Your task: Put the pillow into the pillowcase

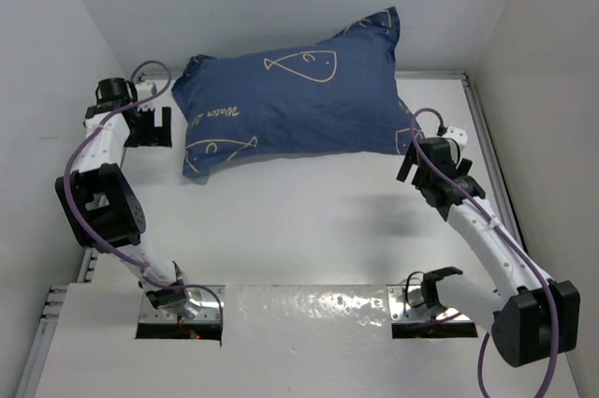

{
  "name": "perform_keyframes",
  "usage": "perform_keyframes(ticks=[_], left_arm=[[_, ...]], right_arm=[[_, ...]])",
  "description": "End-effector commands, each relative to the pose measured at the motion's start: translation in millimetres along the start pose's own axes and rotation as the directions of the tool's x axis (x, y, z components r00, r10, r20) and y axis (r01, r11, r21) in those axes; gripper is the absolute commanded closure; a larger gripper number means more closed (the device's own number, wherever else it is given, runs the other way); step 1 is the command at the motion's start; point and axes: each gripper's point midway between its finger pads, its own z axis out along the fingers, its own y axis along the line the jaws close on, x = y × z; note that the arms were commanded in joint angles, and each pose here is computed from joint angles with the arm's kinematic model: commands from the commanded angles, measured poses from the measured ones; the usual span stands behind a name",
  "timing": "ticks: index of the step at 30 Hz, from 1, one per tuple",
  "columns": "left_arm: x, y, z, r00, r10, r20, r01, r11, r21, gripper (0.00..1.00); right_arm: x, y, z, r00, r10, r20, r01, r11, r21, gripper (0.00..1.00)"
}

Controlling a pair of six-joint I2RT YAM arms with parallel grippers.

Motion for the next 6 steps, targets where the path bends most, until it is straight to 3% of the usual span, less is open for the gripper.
perform_keyframes(ticks=[1,6], left_arm=[[-9.8,1.7,4.2,0.999,-0.015,0.050,0.015,1.000,-0.001,0.00],[-9.0,2.7,4.7,0.998,-0.011,0.054,0.011,1.000,-0.005,0.00]], right_arm=[[-15.1,-2.8,0.2,0.996,0.051,0.078,-0.052,0.998,0.021,0.01],[-16.9,-6.4,0.6,0.992,0.084,0.098,-0.088,0.995,0.041,0.01]])
